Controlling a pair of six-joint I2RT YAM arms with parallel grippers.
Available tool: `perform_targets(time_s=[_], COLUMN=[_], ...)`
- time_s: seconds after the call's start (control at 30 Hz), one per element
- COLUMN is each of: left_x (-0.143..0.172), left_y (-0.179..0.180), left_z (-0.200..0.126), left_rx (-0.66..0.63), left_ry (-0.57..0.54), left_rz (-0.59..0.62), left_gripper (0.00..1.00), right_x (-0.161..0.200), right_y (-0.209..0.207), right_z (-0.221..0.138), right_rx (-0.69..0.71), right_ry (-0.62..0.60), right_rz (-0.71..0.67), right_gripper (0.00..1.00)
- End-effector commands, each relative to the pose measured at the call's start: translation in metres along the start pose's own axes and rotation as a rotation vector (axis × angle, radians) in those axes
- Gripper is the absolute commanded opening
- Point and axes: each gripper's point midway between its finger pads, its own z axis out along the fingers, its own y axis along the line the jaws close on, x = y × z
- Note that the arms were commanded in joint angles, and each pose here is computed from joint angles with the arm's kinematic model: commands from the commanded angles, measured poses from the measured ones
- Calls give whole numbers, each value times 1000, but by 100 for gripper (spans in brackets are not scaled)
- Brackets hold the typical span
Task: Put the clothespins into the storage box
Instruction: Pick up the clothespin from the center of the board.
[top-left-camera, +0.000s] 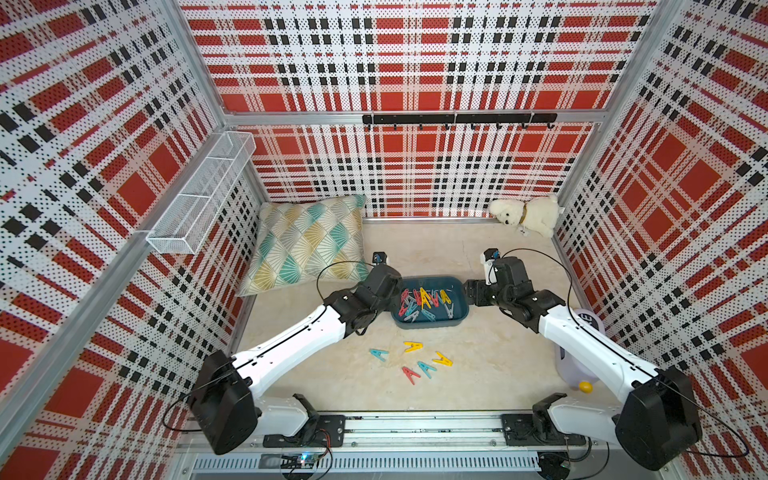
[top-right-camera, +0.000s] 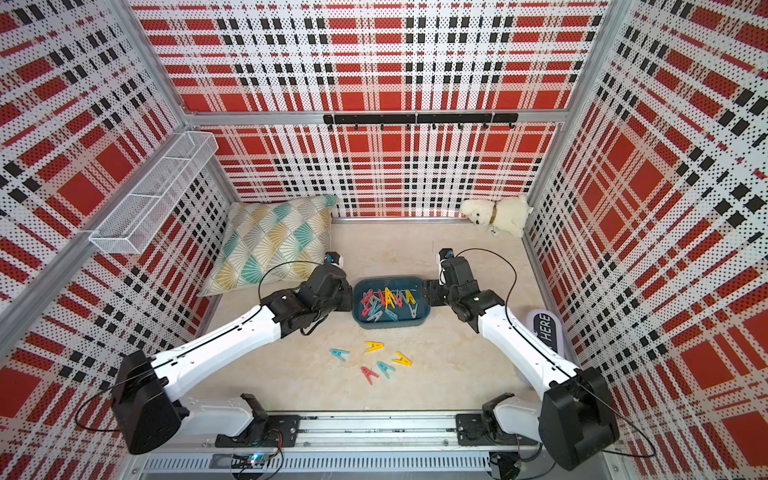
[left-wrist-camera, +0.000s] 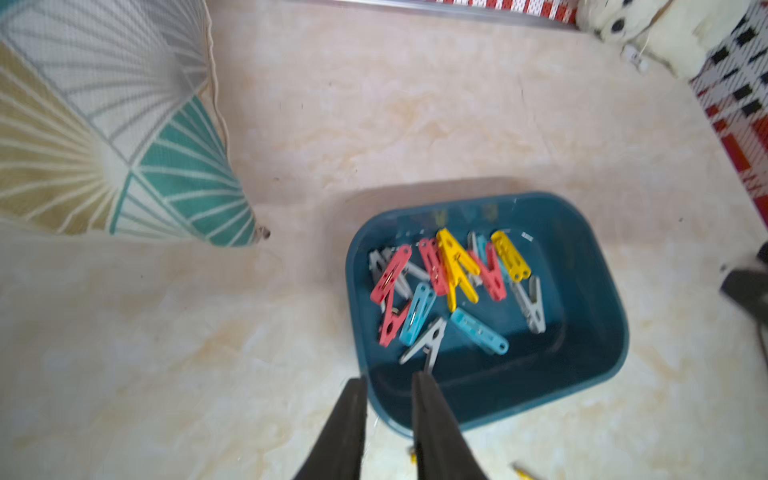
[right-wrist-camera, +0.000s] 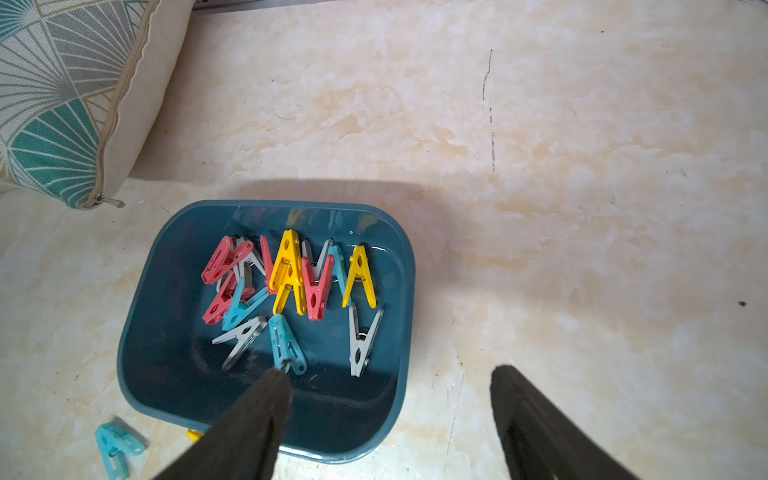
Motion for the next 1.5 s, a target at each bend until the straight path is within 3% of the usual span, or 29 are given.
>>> perform_targets(time_s=[0.0, 0.2, 0.5, 1.0, 1.47], left_x=[50, 108, 153, 156, 156], left_y=[12, 23, 17, 27, 30], left_z=[-6, -2, 14, 26, 36], left_rx=[5, -27, -117, -211, -224], left_ry=[108, 172, 305, 310, 316], left_rz=[48, 38, 204, 262, 283], left_gripper=[26, 27, 28, 33, 37], right_x=[-6, -8, -9, -9, -13], right_y=[6, 6, 10, 11, 15], right_z=[1, -1, 3, 0, -6], right_rx=[-19, -21, -35, -42, -61], right_ry=[-17, -26, -22, -28, -40], right_rz=[-13, -18, -15, -20, -16], right_gripper=[83, 83, 83, 83, 83])
